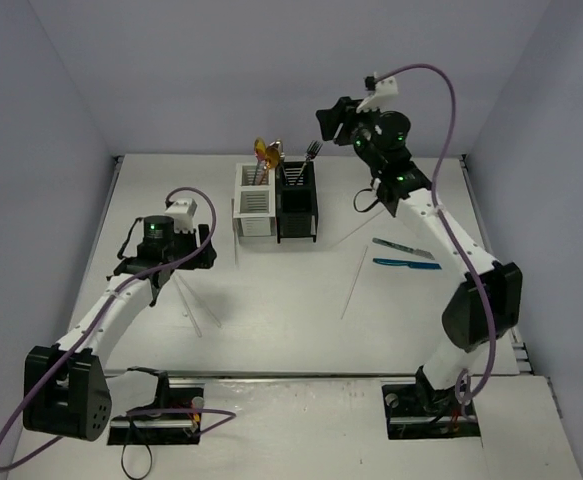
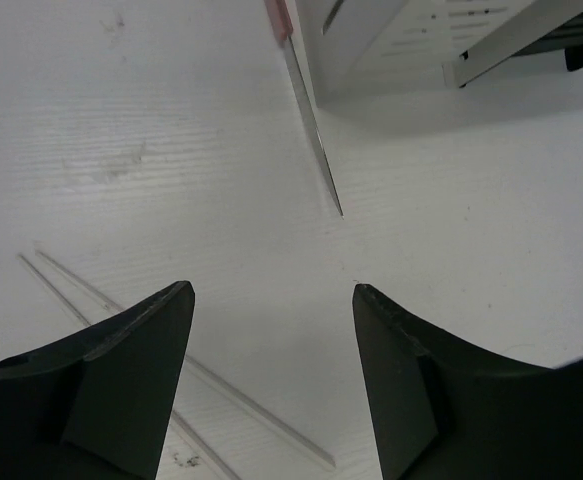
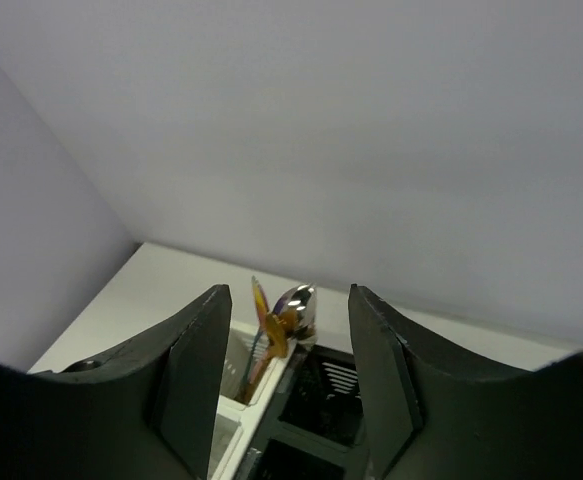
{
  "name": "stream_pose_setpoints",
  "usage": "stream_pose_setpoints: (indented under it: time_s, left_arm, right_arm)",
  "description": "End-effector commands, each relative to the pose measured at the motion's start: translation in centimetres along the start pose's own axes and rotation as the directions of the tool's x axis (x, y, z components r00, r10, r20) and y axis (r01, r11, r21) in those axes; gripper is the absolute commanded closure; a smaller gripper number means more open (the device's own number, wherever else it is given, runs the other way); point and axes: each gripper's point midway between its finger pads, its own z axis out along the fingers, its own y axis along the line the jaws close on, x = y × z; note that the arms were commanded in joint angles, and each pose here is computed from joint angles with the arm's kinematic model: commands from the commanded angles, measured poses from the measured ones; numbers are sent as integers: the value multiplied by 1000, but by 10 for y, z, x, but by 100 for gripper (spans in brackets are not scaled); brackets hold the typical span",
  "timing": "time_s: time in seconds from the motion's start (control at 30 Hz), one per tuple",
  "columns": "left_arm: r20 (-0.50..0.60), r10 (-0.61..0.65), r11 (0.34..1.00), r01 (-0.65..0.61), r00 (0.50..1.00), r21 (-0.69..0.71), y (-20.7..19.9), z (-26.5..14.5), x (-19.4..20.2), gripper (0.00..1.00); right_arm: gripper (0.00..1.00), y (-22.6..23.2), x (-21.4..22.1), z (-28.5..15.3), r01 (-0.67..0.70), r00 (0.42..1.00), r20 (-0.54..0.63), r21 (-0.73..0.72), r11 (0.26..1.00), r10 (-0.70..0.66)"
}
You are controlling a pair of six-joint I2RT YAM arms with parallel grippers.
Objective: Sort the eating utensils into containers
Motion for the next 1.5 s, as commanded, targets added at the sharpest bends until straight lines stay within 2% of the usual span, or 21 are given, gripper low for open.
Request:
stream_pose_setpoints:
  time_s: [0.0,0.2,0.47,0.8,0.97,1.2,1.43,1.47]
  left_arm:
    - [96,-24,999,28,995,-41,-10,6,-23,39]
    - [52,-35,998,37,998,-46,-26,30,-12,39]
    - [-3,16,1000,-16,1000,-11,-49,55,-8,41]
    - [-84,19,997,-25,996,-73,-38,98,0,47]
    - [-51,12,998,-15,999,-64,-40,113,-6,50]
    - [-52,-2,996,-3,999,-89,-35,125,-5,62]
    - [-76,1,989,-12,997,-149,-24,132,-3,79]
    - [-78,1,988,-13,997,-155,-23,132,-2,84]
  right_arm:
    - [52,-23,-75,-47,67,986,150,79,995,-79]
    - [50,-51,-83,-80,119,979,144,162,979,-143]
    - [50,-78,-63,-92,136,984,84,231,963,-159]
    - [50,-83,-53,-95,149,984,58,242,959,-168]
    - [50,-84,-51,-94,153,984,51,242,958,-170]
    - [50,-86,-48,-94,147,986,43,241,959,-162]
    - [51,-91,-50,-96,141,986,47,257,956,-158]
    - [51,-91,-49,-97,142,986,46,256,956,-159]
